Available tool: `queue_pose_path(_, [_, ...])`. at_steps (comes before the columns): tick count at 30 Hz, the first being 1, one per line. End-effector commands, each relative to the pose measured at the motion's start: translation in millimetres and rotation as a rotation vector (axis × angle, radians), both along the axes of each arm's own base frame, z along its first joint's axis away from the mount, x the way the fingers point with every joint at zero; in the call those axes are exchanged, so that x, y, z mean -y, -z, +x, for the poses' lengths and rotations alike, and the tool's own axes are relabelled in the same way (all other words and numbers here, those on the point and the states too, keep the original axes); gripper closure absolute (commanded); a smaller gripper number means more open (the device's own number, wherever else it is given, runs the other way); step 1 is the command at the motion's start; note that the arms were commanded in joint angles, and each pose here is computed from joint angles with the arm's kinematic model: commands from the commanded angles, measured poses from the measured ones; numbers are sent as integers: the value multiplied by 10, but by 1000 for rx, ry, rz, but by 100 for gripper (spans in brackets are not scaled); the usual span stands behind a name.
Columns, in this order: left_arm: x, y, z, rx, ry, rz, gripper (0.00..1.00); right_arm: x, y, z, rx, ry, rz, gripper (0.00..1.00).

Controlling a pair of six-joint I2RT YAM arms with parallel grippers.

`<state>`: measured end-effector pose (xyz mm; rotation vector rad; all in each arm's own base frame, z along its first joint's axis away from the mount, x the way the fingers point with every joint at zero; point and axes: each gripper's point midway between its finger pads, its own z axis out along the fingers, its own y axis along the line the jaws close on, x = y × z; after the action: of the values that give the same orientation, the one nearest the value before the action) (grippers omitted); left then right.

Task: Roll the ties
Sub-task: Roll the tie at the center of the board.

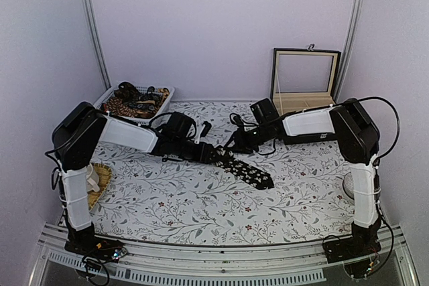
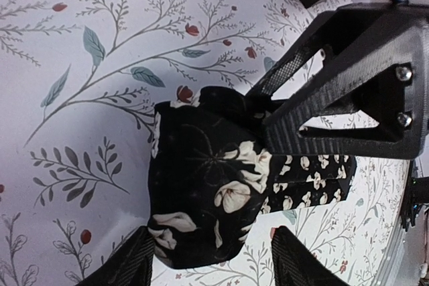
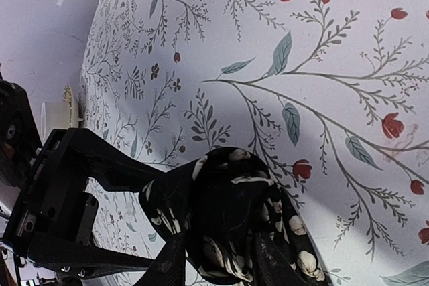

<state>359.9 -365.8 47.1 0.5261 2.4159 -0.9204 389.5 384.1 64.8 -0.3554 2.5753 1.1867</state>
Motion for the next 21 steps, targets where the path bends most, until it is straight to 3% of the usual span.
queue_pose_path(1, [-32,34,46,-7,-7,-20,41,-101,281,14,-57,-29,18,68])
queue_pose_path(21, [-58,203,6,-47,-4,-27,44,-331,326,-87,-133,-113,105,71])
